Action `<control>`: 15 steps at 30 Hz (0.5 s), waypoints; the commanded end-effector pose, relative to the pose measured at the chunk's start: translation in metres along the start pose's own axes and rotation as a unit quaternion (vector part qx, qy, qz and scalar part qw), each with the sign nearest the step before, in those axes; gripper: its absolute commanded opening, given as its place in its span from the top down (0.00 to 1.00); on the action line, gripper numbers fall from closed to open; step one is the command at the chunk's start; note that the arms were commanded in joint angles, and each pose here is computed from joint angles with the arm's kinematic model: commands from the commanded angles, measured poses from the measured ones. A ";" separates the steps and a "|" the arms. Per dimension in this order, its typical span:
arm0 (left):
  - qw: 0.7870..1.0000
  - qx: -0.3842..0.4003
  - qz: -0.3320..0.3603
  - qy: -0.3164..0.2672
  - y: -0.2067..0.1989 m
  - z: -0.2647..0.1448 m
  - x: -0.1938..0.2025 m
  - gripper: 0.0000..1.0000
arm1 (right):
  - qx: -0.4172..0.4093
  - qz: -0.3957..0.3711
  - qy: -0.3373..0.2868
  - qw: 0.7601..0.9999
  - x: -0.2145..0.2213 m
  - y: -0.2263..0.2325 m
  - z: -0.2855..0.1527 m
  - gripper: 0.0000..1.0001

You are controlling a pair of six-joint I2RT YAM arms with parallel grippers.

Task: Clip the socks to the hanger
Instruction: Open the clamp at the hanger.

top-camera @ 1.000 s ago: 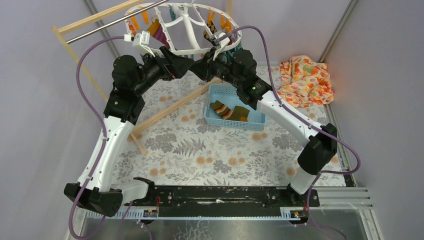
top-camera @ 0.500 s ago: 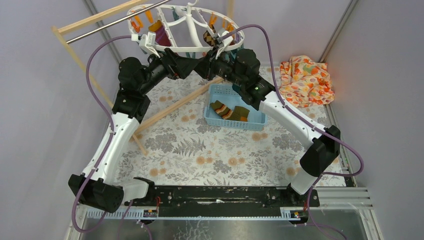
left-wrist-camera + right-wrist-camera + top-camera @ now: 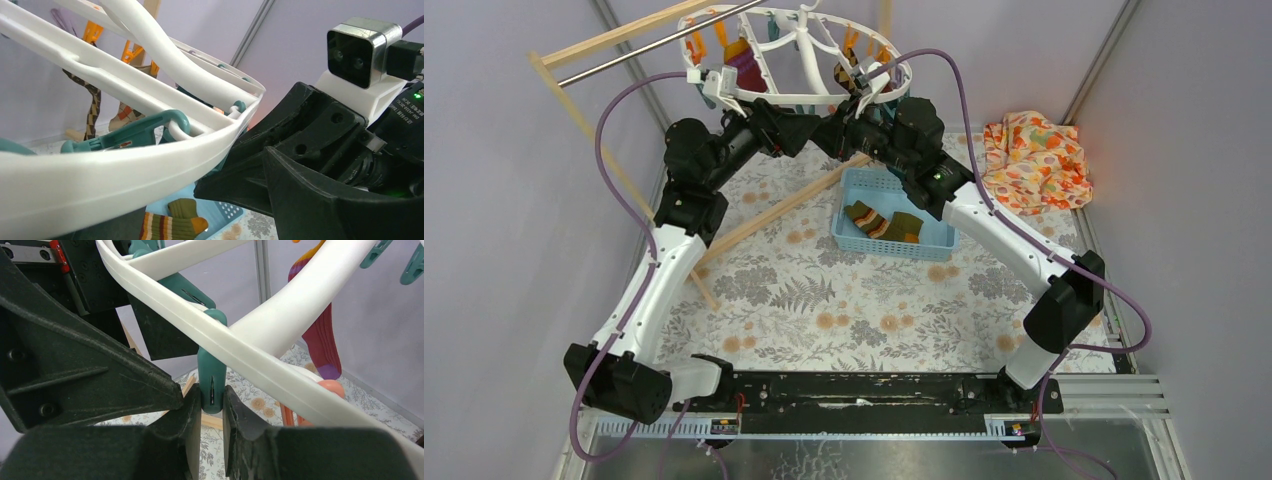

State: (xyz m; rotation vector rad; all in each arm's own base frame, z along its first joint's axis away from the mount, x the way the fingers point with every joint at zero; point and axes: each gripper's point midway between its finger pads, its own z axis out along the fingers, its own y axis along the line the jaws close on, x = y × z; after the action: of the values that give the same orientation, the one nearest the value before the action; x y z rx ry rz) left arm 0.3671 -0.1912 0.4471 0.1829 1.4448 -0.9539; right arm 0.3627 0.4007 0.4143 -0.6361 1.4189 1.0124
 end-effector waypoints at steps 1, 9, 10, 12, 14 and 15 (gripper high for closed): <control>0.998 0.022 0.056 -0.033 -0.006 0.003 -0.013 0.17 | -0.029 -0.008 -0.032 0.999 -0.028 0.019 -0.003 1.00; 0.998 0.023 0.054 -0.032 0.000 0.015 -0.012 0.17 | -0.031 -0.005 -0.029 0.999 -0.025 0.018 0.000 1.00; 0.998 0.025 0.052 -0.032 0.000 0.016 -0.012 0.17 | -0.031 -0.005 -0.029 0.999 -0.026 0.018 0.000 1.00; 0.998 0.027 0.048 -0.029 0.001 0.019 -0.011 0.17 | -0.032 -0.006 -0.029 0.999 -0.026 0.019 0.000 1.00; 0.998 0.025 0.044 -0.029 0.003 0.020 -0.010 0.18 | -0.033 -0.006 -0.028 0.999 -0.026 0.019 0.000 1.00; 0.998 0.025 0.043 -0.030 0.003 0.020 -0.010 0.21 | -0.033 -0.006 -0.028 0.999 -0.026 0.019 0.000 1.00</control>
State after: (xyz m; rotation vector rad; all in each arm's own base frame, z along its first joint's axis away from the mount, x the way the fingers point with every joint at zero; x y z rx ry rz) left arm 0.3855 -0.1931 0.4436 0.2165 1.4037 -0.9096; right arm 0.3624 0.4009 0.4130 -0.6304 1.4303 1.0205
